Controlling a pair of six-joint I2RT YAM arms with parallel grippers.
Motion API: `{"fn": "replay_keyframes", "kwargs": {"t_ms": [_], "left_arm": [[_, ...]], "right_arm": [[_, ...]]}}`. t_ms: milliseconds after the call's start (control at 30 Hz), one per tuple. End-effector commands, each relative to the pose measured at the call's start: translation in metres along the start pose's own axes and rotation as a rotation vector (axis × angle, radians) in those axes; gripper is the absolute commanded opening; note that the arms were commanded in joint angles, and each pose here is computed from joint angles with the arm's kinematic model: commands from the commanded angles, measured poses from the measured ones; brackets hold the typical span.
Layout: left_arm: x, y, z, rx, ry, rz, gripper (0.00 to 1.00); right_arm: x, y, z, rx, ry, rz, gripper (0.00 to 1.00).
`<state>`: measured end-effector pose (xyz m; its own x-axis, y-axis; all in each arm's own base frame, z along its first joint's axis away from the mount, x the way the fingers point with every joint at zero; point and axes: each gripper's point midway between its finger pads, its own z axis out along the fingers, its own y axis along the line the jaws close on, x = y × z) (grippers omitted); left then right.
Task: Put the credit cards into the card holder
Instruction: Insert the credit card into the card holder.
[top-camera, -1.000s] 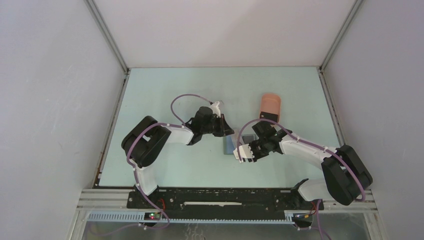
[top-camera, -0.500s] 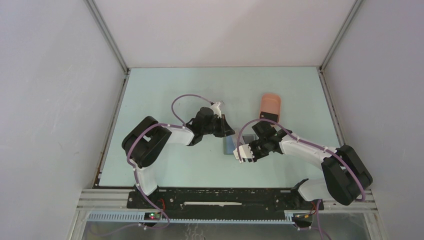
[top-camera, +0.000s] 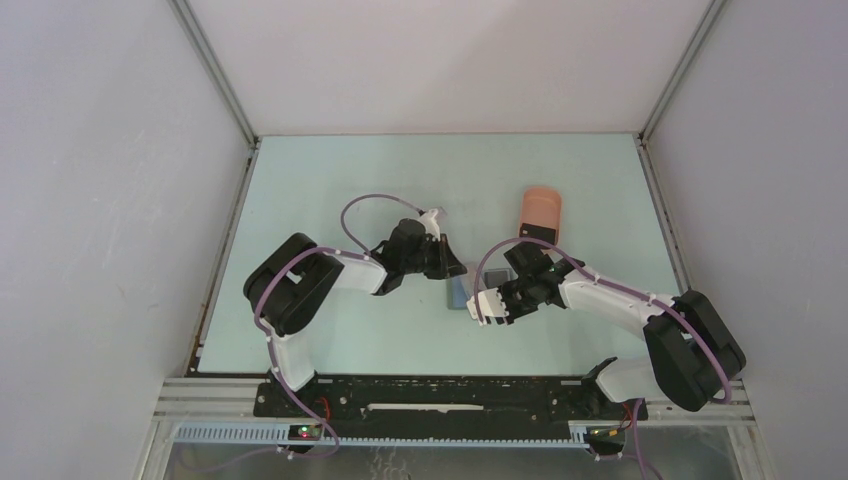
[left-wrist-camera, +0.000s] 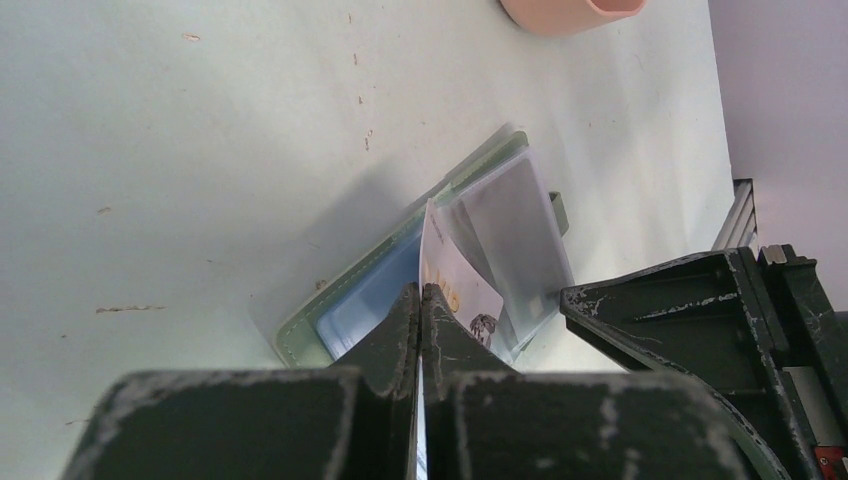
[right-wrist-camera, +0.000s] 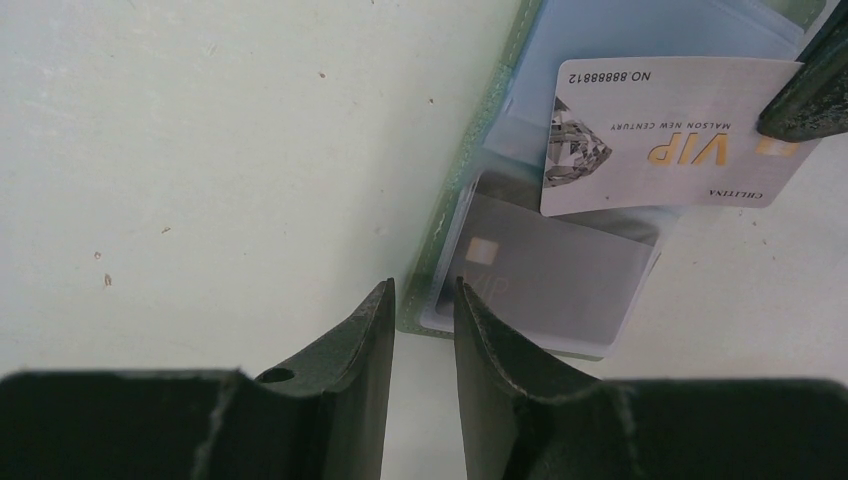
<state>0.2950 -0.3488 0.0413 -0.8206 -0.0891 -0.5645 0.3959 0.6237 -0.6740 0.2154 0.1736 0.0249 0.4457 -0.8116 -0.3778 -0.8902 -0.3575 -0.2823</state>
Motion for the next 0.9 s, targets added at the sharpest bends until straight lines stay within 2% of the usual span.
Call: {"fn": "replay_keyframes", "kwargs": {"t_ms": [0, 433, 867], "left_arm": [[-0.012, 0.001, -0.004, -0.021, -0.044, 0.012, 0.0], [-0.043, 0.002, -0.004, -0.036, -0.122, 0.04, 0.0], [-0.041, -0.003, 0.004, -0.003, -0.104, 0.035, 0.0]], "right_arm": [[-0.011, -0.012, -0.009, 0.038, -0.022, -0.016, 0.36], [-0.011, -0.011, -0.009, 0.038, -0.023, -0.018, 0.36], [-0.011, -0.011, -0.009, 0.035, -0.02, -0.017, 0.36]]}}
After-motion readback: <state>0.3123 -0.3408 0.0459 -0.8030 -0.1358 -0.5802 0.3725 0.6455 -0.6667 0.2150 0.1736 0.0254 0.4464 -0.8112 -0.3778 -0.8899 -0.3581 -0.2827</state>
